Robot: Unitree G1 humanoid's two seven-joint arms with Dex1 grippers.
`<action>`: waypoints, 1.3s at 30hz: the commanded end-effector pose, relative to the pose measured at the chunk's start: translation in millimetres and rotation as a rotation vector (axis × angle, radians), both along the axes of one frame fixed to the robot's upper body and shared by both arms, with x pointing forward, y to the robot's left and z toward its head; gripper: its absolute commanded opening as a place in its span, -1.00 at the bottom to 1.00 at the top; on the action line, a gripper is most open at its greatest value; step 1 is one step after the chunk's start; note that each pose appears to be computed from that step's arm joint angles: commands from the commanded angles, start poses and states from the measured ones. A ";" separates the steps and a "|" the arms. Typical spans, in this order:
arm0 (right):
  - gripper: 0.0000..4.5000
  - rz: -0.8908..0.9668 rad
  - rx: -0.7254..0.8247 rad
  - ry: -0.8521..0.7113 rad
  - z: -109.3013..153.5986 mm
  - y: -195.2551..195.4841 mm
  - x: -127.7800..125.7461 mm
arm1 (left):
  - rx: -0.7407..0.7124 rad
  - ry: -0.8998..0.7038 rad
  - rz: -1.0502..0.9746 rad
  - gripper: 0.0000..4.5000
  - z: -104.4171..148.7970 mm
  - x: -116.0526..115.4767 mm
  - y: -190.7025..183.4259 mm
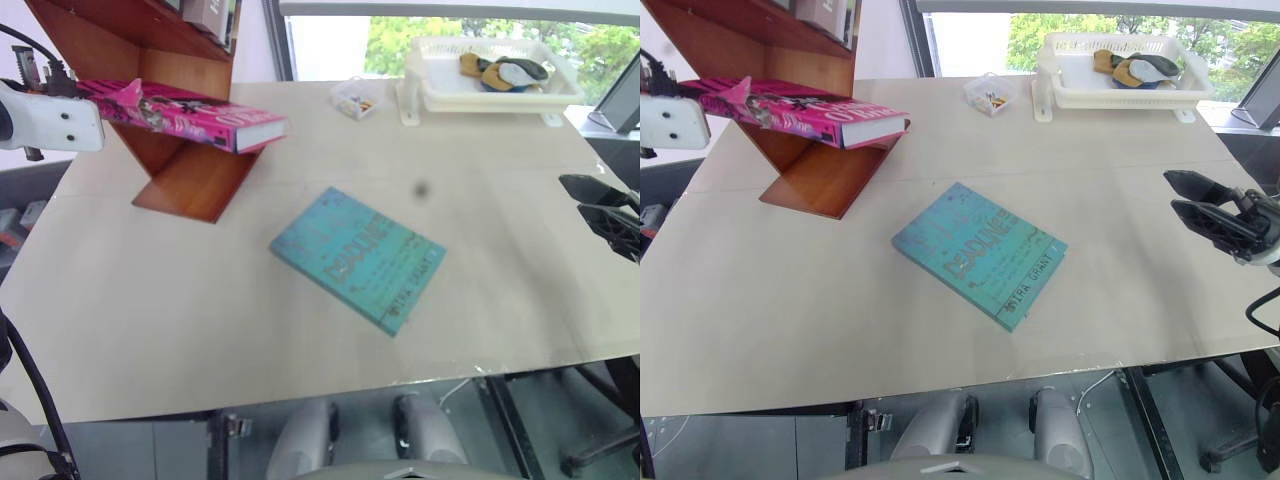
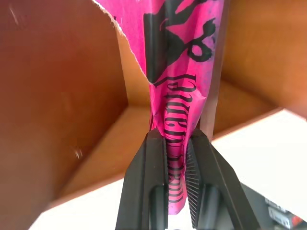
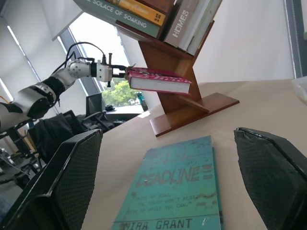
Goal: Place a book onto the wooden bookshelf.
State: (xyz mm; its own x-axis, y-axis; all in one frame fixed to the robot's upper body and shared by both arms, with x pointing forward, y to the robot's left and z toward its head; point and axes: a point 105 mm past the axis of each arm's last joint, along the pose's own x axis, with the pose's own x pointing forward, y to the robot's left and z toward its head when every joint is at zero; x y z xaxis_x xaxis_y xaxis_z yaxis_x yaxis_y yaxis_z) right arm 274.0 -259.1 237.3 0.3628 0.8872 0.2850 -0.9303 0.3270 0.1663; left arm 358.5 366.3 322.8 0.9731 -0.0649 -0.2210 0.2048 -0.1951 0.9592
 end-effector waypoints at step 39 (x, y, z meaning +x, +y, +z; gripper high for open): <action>1.00 -0.023 -0.002 -0.061 9.9 1.2 -4.5 | -0.200 -0.047 0.180 0.95 51.8 -32.8 38.3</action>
State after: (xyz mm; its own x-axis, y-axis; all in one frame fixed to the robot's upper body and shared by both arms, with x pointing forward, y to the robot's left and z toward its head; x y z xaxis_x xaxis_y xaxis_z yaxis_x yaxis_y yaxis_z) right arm 271.8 -257.7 238.1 0.3845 0.8766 0.2894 -0.9227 0.3552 0.1502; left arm 342.5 406.2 357.7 0.9738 0.1413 -0.1783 0.1903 -0.0761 0.9788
